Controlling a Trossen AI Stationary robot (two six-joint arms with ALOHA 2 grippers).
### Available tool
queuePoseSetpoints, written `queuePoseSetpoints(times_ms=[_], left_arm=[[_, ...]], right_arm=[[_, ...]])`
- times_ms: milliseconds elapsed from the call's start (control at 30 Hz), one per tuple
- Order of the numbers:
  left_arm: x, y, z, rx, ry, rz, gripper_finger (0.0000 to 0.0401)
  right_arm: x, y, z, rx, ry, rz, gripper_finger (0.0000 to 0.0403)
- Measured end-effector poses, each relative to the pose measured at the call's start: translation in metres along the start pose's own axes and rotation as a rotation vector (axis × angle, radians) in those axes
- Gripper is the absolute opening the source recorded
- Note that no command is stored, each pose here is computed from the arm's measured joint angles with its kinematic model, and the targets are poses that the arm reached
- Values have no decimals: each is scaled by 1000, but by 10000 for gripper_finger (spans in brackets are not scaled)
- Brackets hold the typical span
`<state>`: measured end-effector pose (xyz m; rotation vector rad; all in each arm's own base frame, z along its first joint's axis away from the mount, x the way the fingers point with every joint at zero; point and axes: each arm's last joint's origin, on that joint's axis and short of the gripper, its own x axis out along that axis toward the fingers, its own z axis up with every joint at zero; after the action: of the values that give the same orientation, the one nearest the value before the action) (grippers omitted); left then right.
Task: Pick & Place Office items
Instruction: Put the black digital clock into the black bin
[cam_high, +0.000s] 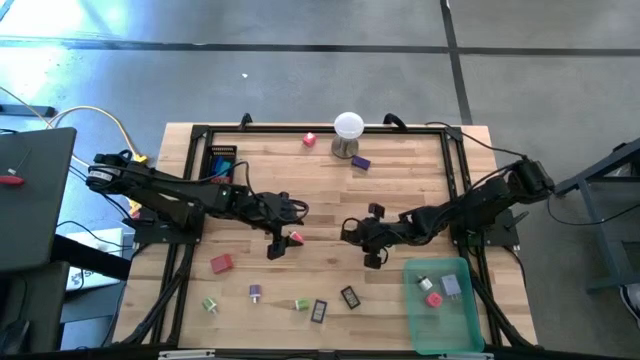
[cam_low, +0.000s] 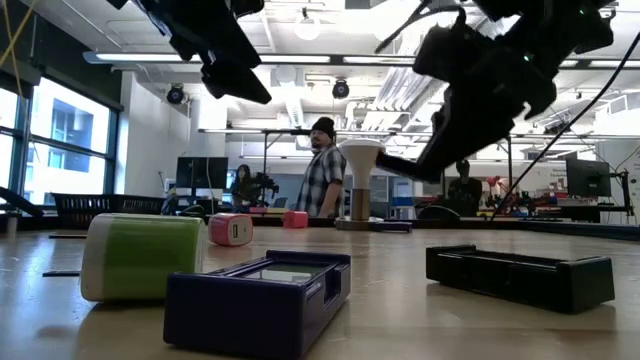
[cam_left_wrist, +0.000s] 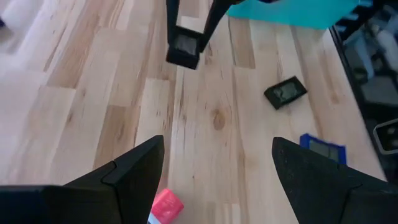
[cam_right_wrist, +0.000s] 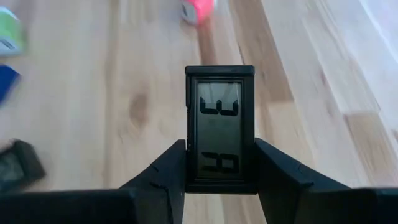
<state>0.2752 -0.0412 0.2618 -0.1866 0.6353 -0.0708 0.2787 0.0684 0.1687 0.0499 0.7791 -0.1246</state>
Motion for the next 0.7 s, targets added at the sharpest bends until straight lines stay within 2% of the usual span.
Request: queuePoseSetpoints(times_ms=[100, 233, 367, 533, 700], left_arm=[[1, 0, 3, 151, -31, 3, 291], [1, -4, 9, 483, -99, 2, 291], [6, -13, 7, 749, -118, -9, 291], [22, -21, 4, 932, -132, 25, 291], [34, -33, 5, 1080, -175, 141, 291]], right_arm=[[0, 2, 6, -32, -53, 37, 138], [-2, 5, 17, -30, -125, 133, 138], [-5, 8, 29, -26, -149, 219, 138], [-11, 11, 47, -19, -199, 299, 138], [-14, 10, 60, -13, -229, 325, 138]])
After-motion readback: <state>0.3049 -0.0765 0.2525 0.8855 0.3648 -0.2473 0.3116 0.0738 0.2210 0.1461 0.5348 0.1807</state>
